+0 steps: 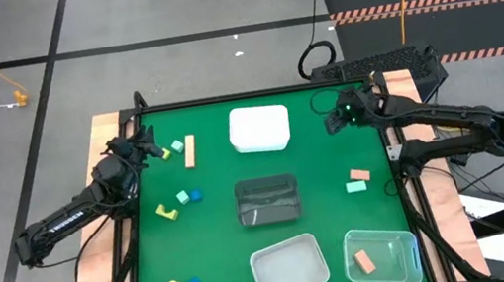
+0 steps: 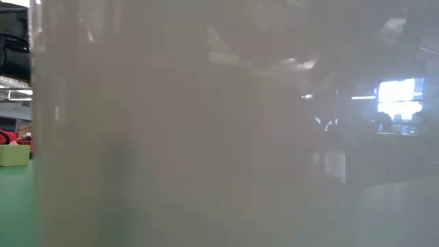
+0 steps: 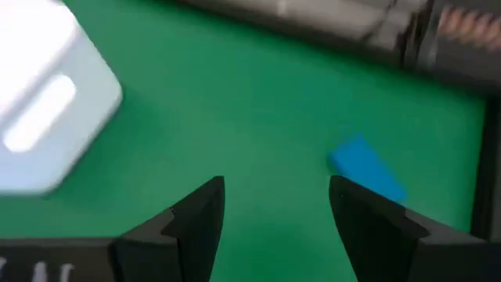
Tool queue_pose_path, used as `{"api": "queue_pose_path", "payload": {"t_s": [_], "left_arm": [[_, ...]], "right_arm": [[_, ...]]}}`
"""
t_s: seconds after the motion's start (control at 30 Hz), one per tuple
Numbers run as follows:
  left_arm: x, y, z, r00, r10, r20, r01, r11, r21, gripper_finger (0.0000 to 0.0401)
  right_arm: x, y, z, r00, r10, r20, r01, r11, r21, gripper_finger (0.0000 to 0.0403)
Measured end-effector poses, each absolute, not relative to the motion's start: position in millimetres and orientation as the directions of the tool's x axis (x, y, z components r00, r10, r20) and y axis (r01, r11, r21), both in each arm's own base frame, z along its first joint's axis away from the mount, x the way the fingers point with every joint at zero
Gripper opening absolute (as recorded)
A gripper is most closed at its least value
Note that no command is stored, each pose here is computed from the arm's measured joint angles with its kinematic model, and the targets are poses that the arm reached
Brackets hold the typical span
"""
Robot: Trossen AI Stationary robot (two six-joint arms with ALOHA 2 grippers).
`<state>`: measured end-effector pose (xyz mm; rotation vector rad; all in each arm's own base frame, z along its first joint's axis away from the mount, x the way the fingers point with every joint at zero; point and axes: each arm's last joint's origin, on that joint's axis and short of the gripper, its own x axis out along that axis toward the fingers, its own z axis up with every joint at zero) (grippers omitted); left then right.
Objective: Sort & place blocks by color
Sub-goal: Put the top blue block into the white bin
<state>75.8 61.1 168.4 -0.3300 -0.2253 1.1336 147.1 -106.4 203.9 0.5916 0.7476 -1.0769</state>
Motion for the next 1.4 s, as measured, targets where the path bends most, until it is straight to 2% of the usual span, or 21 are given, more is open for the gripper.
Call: {"api": "queue_pose_path", "payload": {"t_s": [0.13,0.3,0.57,0.7,0.93,1.1,1.23,1.4], "left_arm": [[76,61,169,0.409,0.913,0.010,-0.847,0.383,-0.369,0.0163],[76,61,168,0.408,0.913,0.009,-0.847,0.383,-0.369,0.0163],[76,61,169,0.408,0.913,0.010,-0.847,0.383,-0.369,0.0163],[76,61,169,0.409,0.913,0.010,-0.847,0.383,-0.369,0.0163],[76,61,168,0.408,0.913,0.009,-0.847,0.383,-0.369,0.0163],[76,61,168,0.408,0.913,0.009,-0.847,0.383,-0.369,0.0163],[76,61,169,0.409,0.913,0.009,-0.847,0.383,-0.369,0.0163],[76,61,168,0.409,0.913,0.009,-0.847,0.383,-0.369,0.0163]], "right_arm": [[136,-114,201,0.281,-0.475,-0.834,0.942,0.301,0.146,0.0219],[130,-127,202,0.313,-0.468,-0.827,0.939,0.281,0.196,0.0221],[120,-146,190,0.228,-0.459,-0.859,0.959,0.257,0.117,0.0272],[121,-151,182,0.198,-0.435,-0.878,0.949,0.309,0.061,0.0291],[122,-161,173,0.174,-0.428,-0.887,0.928,0.374,0.002,0.0286],[118,-173,168,0.161,-0.447,-0.880,0.930,0.368,-0.017,0.0282],[112,-181,159,0.169,-0.391,-0.905,0.933,0.359,0.020,0.0282],[114,-185,157,0.183,-0.386,-0.904,0.919,0.395,0.017,0.0282]]}}
